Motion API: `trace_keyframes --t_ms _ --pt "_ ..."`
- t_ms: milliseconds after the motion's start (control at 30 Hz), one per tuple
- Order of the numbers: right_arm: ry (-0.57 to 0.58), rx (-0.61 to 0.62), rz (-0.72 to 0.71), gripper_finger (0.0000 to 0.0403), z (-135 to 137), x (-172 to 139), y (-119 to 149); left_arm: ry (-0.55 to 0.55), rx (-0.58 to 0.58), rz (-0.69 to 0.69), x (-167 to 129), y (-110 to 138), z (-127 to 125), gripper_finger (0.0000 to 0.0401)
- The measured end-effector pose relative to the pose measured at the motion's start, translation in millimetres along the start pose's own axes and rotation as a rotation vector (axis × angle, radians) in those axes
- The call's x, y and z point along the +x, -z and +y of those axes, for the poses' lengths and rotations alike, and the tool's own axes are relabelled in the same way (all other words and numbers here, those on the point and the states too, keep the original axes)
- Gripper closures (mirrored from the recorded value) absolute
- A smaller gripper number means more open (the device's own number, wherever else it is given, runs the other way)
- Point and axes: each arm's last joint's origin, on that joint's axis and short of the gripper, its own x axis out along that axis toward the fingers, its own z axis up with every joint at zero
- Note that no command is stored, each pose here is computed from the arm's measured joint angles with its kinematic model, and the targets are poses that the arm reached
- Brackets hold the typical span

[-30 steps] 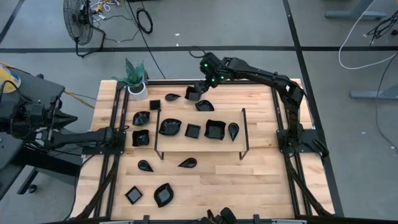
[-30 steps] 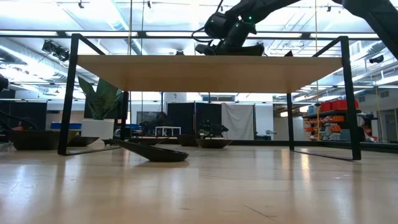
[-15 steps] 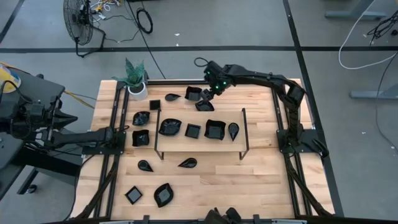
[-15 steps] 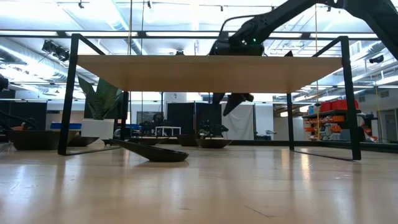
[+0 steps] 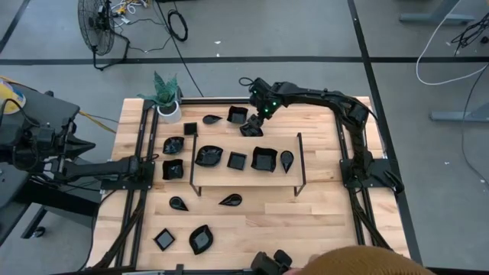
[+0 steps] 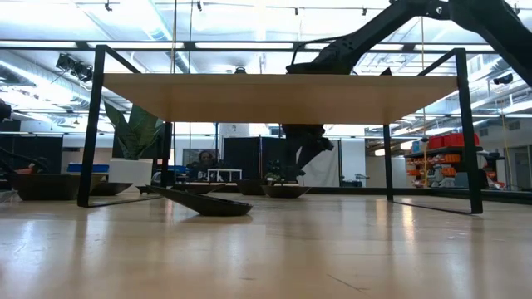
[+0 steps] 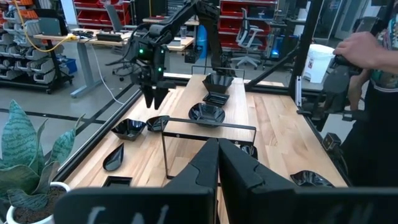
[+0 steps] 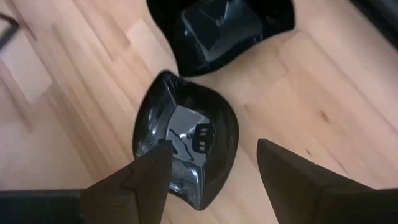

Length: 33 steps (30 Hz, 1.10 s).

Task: Pick & Place Mini shaped plates
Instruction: Stack the leaf shaped plate on top of the leaf shaped plate on the shelf

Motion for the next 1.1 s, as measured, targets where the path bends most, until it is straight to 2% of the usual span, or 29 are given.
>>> trace_keyframes --t_ms 200,467,600,767,1100 --pt "-0.001 0.002 0.031 0.0167 -9 12 1 0.001 0.000 0.000 0 0 0 0.0383" --pt "-0.020 0.015 0.034 0.0167 -15 13 1 0.000 0.000 0.000 0 0 0 0.0383" --pt "-0.027 0.016 0.070 0.0167 -18 26 4 0.000 0.000 0.000 0 0 0 0.0383" --pt "-0.005 0.012 0.102 0.0167 -16 41 8 0.000 0.000 0.000 0 0 0 0.0383" --pt "-0.005 0.005 0.107 0.0173 -14 43 8 0.000 0.000 0.000 0 0 0 0.0383"
